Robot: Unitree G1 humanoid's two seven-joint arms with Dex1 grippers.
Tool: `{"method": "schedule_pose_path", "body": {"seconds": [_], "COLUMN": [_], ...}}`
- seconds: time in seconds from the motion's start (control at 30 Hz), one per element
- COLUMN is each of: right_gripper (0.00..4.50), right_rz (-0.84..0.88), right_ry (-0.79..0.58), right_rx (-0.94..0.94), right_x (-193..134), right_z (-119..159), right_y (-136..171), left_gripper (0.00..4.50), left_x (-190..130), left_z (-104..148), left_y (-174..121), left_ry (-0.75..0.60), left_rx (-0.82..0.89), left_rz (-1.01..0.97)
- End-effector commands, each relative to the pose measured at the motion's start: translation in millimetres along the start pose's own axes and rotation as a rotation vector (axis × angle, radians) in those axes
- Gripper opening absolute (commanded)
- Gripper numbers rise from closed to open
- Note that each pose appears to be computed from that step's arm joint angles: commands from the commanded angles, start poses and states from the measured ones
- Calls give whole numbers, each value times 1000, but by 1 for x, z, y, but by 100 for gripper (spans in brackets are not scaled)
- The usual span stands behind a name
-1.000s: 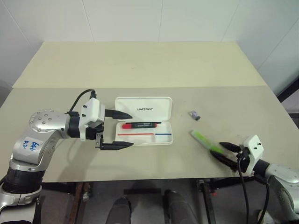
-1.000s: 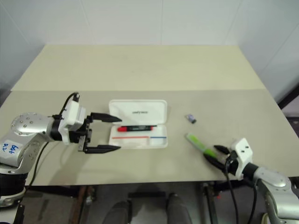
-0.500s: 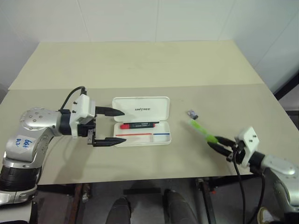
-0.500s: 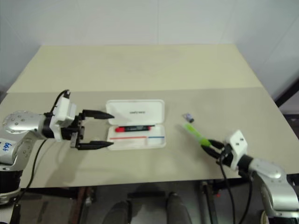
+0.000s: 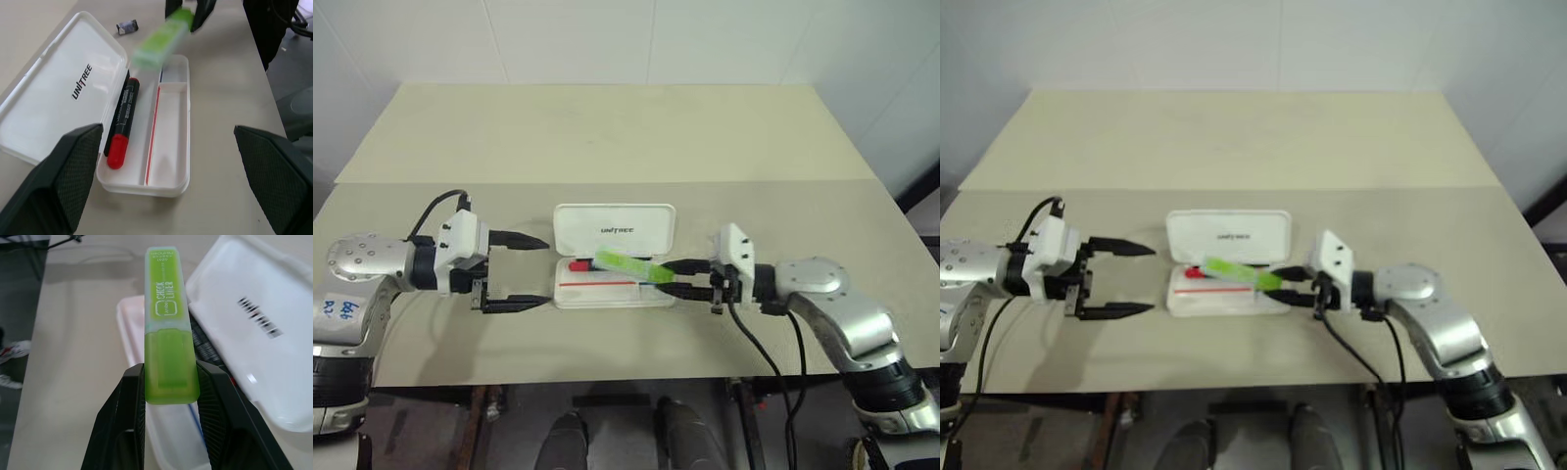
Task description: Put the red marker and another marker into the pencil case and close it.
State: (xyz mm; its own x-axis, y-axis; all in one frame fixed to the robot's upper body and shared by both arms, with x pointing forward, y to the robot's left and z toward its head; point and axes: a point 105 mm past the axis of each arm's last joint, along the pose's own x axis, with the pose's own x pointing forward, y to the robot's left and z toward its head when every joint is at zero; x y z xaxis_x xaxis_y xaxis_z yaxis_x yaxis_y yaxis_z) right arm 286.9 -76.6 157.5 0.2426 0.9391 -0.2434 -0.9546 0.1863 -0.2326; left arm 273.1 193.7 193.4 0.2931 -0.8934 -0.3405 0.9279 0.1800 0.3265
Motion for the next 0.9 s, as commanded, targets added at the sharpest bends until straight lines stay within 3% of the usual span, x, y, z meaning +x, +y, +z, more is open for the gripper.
{"method": "schedule_pose_path", "body": {"seconds": [0.03,0.2,0.43,0.9], "right_gripper": [110,110,110,110], "right_rz": [73,138,221,261], "right_ry": [-13,-3,-5,35], "right_rx": [-66,-67,-115,-143], "right_x": [13,38,56,62], "right_z": [5,-11,-7,-14], "right_y": [5,0,-4,-17], "left_gripper": [450,450,450,450], "left_x": [-8,-9,-4,2], "left_z": [9,7,8,10], "left_y": [1,-2,-5,-6], "left_ry": [4,8,-1,-24], "left_rx": [47,42,38,38], "left_rz": [30,41,44,59]}}
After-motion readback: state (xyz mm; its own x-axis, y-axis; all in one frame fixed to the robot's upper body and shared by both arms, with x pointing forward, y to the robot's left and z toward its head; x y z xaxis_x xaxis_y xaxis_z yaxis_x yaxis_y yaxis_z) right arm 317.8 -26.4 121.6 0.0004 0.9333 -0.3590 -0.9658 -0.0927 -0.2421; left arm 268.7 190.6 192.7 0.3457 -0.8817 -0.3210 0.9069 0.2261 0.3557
